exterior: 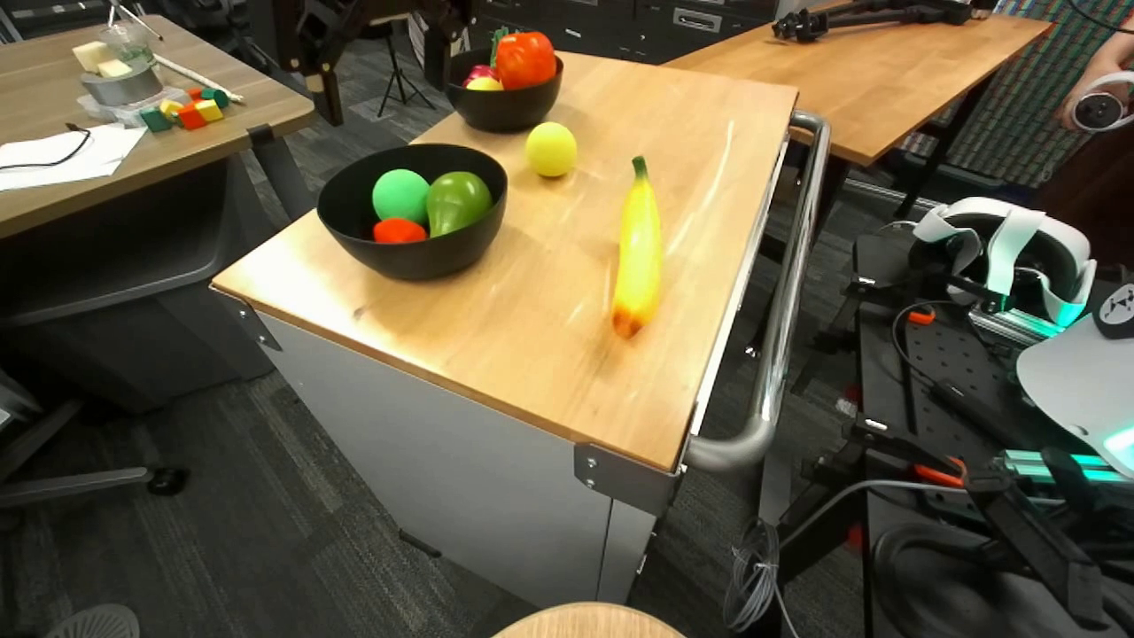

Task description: Take the fruit and vegetable toys out of the black bowls and put them on the counter

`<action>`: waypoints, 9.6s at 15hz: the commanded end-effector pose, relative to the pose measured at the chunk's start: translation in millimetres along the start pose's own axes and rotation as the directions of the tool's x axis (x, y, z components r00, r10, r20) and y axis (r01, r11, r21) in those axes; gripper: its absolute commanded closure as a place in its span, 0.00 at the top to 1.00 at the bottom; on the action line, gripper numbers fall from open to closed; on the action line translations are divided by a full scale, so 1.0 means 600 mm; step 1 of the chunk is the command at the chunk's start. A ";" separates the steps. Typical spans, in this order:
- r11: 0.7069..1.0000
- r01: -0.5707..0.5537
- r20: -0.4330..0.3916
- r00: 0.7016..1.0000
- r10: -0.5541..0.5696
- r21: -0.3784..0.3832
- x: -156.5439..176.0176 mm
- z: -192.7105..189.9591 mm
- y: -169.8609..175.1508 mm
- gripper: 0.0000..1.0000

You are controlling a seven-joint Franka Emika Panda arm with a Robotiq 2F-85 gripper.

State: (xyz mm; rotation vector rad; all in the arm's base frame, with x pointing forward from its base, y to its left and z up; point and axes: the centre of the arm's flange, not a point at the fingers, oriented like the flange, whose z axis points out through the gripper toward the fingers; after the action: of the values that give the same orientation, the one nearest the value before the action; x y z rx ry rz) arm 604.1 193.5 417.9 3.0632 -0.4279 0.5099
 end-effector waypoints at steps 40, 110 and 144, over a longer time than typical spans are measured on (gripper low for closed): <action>0.964 -0.245 -0.056 0.966 0.252 0.101 0.033 0.053 -0.014 0.25; 0.779 -0.596 0.140 0.769 0.623 -0.193 0.046 0.146 0.013 1.00; 0.796 -0.605 -0.185 0.780 0.598 0.026 -0.053 -0.111 0.222 0.47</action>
State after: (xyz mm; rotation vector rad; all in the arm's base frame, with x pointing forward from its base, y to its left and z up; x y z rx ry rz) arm 560.4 95.8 477.0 2.7469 -1.3200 0.7553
